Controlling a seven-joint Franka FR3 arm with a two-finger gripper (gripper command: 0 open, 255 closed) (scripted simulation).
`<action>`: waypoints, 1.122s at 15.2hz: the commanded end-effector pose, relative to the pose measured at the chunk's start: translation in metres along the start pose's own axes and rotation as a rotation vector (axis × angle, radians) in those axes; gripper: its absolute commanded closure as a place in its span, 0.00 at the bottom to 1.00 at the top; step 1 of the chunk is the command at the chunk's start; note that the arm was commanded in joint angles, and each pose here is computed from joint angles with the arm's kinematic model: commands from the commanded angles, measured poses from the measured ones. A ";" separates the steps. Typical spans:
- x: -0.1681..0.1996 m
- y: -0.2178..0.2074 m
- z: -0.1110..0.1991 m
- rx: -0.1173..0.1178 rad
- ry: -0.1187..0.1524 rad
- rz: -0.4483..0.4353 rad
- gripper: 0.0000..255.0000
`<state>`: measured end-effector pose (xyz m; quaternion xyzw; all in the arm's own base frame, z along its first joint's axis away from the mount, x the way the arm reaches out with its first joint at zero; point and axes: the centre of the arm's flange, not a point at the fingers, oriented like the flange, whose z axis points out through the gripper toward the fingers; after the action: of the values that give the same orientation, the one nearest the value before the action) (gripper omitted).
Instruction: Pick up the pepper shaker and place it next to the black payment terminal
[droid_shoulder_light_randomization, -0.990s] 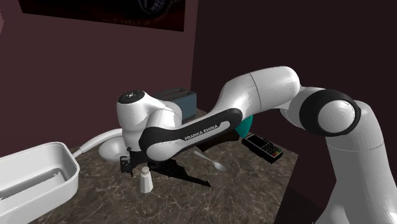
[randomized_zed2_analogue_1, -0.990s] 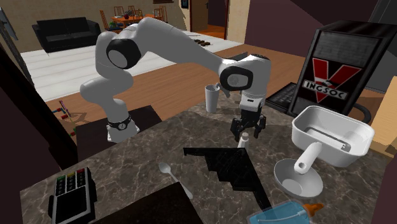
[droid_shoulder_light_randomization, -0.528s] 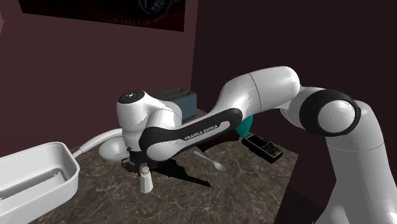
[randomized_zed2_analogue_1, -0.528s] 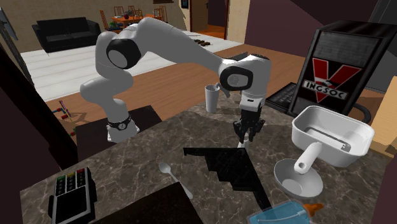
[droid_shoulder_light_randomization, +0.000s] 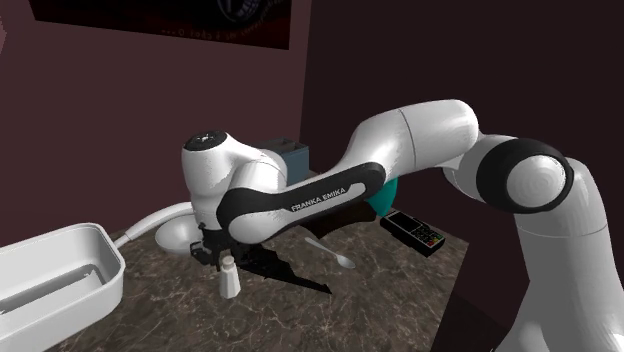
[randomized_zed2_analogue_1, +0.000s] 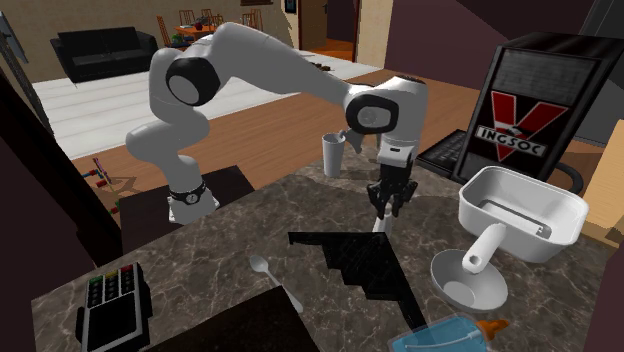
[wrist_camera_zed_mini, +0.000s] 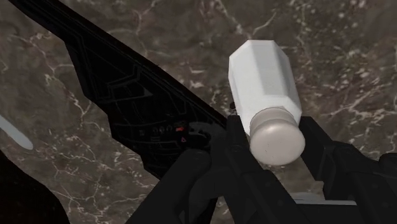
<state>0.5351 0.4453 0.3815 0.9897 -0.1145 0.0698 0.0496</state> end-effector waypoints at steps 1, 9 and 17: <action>0.003 0.001 -0.010 0.000 0.000 0.000 1.00; 0.009 0.004 -0.052 0.000 0.000 0.000 1.00; 0.015 0.008 -0.094 0.000 0.000 0.000 1.00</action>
<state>0.5350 0.4461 0.4716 0.9897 -0.1144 0.0699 0.0496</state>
